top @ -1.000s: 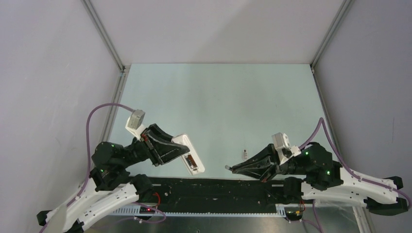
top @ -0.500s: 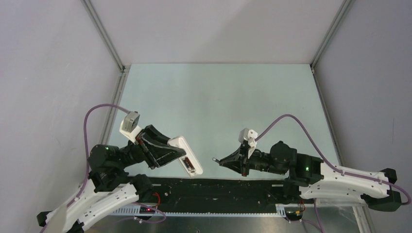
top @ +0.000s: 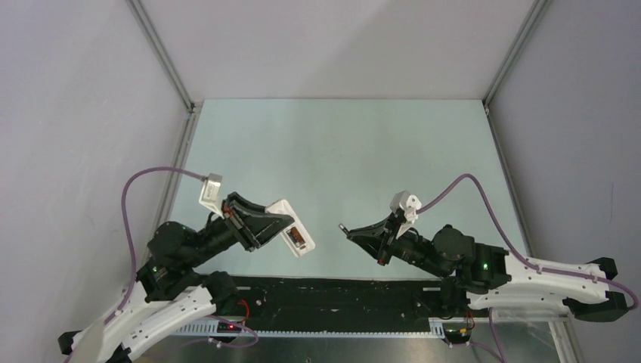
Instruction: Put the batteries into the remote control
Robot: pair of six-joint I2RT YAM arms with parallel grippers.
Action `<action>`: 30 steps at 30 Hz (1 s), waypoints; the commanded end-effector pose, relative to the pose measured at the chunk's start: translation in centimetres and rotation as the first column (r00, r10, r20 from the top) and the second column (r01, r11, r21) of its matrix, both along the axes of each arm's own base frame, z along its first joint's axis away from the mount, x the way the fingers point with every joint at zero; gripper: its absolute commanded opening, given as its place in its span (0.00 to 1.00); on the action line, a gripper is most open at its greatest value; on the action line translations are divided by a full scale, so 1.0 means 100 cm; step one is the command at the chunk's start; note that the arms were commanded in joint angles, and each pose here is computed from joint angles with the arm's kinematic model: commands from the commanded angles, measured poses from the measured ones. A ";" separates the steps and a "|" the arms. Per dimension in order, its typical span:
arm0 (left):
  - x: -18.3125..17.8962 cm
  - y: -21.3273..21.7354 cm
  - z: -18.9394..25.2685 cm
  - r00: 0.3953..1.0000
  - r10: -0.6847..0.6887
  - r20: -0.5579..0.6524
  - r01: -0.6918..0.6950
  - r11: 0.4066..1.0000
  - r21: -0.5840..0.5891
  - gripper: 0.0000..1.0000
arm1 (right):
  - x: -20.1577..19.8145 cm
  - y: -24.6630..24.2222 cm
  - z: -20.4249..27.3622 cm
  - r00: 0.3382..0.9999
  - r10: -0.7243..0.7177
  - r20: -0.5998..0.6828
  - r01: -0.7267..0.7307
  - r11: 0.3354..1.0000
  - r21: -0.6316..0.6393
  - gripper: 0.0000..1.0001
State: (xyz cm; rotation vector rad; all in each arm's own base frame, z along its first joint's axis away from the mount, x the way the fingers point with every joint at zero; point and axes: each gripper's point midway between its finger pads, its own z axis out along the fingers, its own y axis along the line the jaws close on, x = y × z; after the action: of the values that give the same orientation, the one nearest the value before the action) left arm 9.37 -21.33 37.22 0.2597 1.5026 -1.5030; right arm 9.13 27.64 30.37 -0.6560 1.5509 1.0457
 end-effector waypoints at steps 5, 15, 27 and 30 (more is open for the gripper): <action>0.002 0.019 0.009 0.933 0.085 0.350 -0.117 0.990 0.072 0.00 | 0.012 -0.002 0.018 0.996 -0.075 0.045 0.073 0.996 0.044 0.00; -0.027 0.015 0.039 0.858 -0.070 0.509 -0.006 0.989 0.146 0.00 | 0.015 -0.004 0.006 0.995 -0.101 0.012 0.101 0.995 0.011 0.00; -0.041 0.020 0.054 0.792 -0.145 0.593 0.018 0.977 0.214 0.00 | 0.017 -0.006 -0.004 0.993 -0.119 0.001 0.119 0.993 0.004 0.00; -0.044 0.020 0.057 0.785 -0.153 0.600 0.028 0.977 0.212 0.00 | 0.018 -0.005 -0.005 0.992 -0.122 0.003 0.122 0.992 0.003 0.00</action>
State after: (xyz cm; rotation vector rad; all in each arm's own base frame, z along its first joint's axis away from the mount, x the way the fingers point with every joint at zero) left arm 5.82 -19.42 41.65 0.8148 1.1656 -1.1760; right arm 10.59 27.27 29.18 -0.5995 1.5846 0.9481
